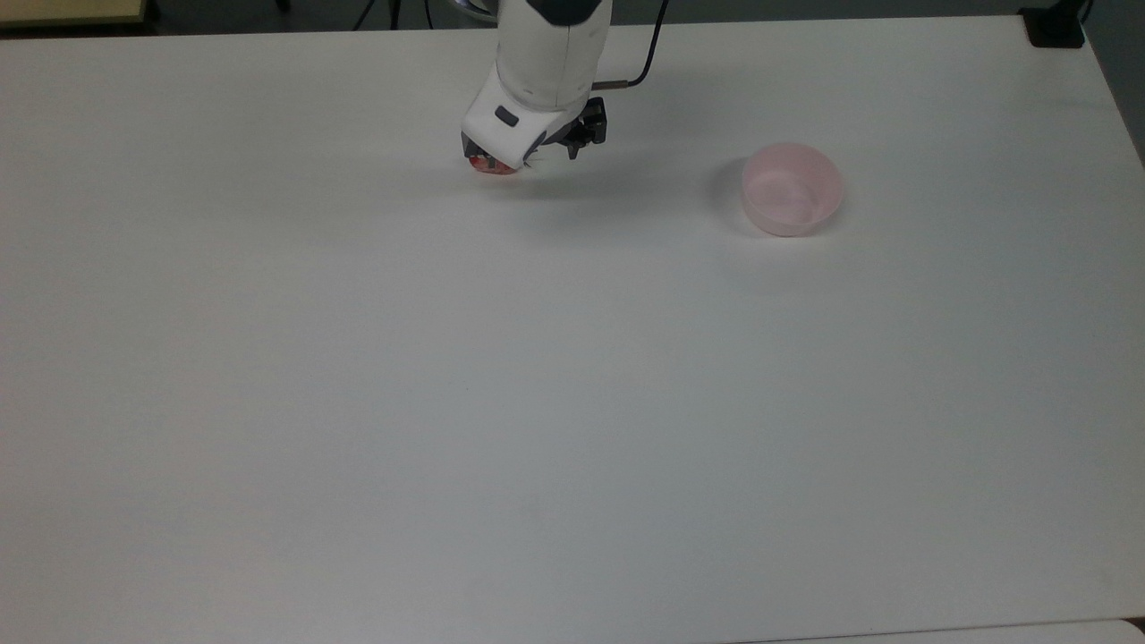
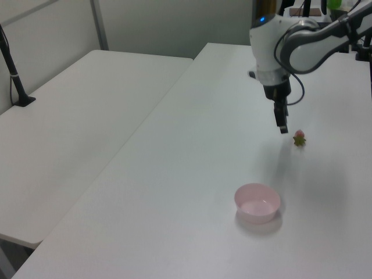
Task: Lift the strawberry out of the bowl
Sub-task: 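Hold the strawberry raised above the table beside the bowl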
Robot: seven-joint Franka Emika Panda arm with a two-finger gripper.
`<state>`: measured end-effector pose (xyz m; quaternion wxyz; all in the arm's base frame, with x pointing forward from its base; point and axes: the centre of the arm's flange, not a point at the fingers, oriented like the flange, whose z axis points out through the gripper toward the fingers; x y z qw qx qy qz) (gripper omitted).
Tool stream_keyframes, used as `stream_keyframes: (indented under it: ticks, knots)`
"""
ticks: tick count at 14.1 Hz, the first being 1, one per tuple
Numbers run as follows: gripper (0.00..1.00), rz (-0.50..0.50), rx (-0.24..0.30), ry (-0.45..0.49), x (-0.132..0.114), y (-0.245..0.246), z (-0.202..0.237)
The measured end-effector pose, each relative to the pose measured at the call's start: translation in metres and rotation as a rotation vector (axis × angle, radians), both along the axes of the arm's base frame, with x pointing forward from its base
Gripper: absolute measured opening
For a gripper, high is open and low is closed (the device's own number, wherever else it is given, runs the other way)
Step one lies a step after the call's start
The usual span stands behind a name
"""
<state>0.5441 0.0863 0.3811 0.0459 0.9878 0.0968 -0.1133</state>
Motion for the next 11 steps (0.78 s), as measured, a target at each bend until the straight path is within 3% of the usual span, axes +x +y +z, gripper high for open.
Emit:
stream_keyframes:
  ticks: [6,11]
  knots:
    - [1.0,-0.139,-0.001,-0.161,0.033,-0.053,0.137]
    - [1.0,-0.187,-0.023,-0.205,0.035,-0.086,0.159]
